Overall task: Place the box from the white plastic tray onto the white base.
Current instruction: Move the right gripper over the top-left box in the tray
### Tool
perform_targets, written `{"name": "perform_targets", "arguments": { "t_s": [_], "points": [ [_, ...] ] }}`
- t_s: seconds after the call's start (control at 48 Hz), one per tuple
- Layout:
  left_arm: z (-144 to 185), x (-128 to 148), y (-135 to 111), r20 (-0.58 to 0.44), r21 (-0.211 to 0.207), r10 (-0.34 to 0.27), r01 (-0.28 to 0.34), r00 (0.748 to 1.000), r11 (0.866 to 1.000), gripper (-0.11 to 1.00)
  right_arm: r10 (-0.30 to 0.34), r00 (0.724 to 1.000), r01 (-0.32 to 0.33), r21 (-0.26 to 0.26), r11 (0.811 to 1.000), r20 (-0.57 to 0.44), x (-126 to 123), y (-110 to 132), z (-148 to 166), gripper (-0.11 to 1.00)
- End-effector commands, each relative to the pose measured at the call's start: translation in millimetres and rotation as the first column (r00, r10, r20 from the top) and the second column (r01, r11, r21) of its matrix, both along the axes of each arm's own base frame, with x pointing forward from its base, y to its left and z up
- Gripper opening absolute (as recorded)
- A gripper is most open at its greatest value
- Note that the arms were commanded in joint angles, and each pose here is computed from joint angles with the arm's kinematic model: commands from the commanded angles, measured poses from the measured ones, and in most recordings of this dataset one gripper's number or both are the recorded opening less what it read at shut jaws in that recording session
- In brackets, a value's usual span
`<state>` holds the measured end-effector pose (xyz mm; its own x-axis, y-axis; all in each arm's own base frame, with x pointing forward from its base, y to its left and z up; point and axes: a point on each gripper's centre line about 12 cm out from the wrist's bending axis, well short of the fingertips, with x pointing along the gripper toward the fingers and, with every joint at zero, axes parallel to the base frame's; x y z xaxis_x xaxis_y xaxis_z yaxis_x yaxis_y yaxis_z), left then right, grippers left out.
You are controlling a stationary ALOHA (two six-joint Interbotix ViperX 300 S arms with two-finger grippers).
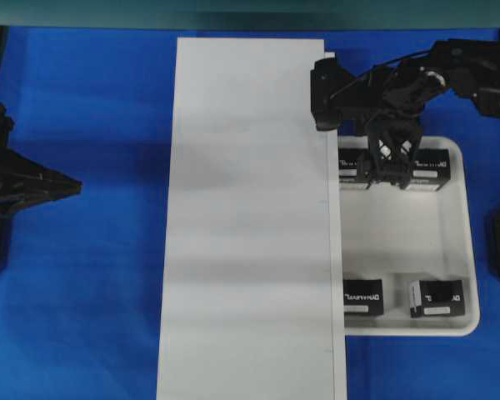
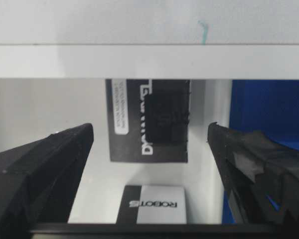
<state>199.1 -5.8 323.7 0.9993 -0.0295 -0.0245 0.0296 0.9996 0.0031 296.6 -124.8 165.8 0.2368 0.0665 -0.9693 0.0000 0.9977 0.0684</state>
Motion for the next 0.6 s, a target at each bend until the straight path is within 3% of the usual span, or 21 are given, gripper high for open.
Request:
{"name": "perform_targets", "arguments": {
  "t_s": [0.0,0.584],
  "points": [
    [12,1,0,0.031,-0.001,-0.002,0.002,1.000,1.000,-0.07,0.001,1.000,-0.001,0.004,1.000,0.000,5,-1,-5,1.00],
    [12,1,0,0.029,0.001,-0.002,0.002,1.000,1.000,-0.07,-0.007,1.000,0.007,-0.001,1.000,-0.011,2,-1,-24,1.00]
  ]
}}
